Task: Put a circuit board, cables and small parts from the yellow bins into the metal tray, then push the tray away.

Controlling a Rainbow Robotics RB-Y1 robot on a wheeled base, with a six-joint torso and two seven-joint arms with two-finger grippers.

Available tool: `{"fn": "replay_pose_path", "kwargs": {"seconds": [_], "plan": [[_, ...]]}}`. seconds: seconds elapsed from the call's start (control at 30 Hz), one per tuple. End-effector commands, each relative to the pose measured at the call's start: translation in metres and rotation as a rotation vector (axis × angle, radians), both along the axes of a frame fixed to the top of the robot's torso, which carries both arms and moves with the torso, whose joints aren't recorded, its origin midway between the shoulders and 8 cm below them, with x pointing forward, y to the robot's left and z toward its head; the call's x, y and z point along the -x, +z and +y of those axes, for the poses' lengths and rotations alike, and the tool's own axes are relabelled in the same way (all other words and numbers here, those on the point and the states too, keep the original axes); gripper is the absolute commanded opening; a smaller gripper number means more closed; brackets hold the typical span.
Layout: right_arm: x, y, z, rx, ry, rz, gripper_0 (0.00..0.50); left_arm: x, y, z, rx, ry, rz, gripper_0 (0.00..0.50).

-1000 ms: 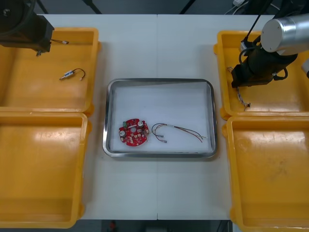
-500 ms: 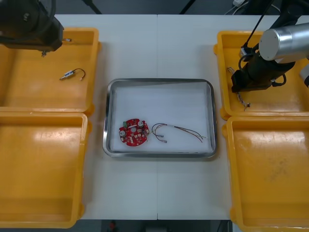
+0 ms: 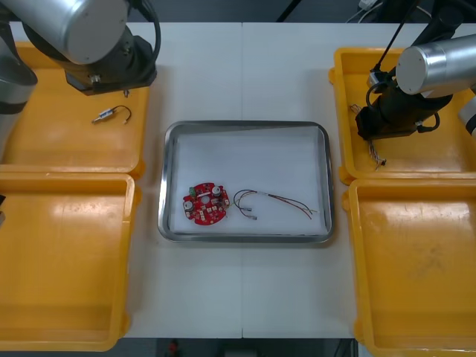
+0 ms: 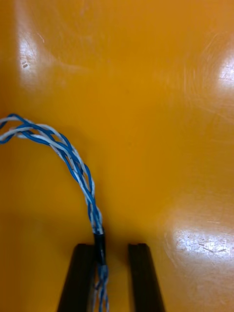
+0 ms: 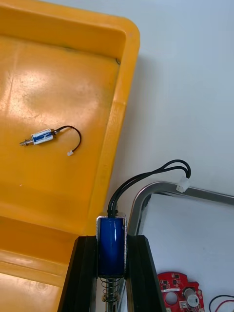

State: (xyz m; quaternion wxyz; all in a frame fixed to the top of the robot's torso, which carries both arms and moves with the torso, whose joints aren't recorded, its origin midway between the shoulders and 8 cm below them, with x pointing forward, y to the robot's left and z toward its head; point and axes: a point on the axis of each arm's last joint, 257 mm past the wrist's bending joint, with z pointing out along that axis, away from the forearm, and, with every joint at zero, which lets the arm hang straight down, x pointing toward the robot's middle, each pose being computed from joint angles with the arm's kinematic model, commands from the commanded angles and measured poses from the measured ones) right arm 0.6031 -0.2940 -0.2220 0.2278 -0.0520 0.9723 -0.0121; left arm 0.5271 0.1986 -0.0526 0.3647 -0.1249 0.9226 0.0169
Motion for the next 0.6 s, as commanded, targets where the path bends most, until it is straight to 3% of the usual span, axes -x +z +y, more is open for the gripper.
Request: {"fn": "replay_pose_path", "kwargs": {"seconds": [0.03,0.23,0.37,0.6], "plan": [[0.008,-0.02,0.012,0.012,0.035,0.026,0.0,0.01,-0.024,-0.028,-0.029,-0.025,-0.017,0.0],[0.004,-0.01,0.007,0.012,0.037,0.008,0.0,0.019,-0.055,-0.044,-0.034,-0.012,0.009,0.0],[-0.002,0.02,-0.001,0.03,0.047,-0.037,0.0,0.028,-0.078,-0.053,-0.017,0.035,0.02,0.0],[-0.004,0.069,-0.009,0.012,0.06,-0.098,0.0,0.028,-0.096,-0.079,0.036,0.034,-0.016,0.0]]}}
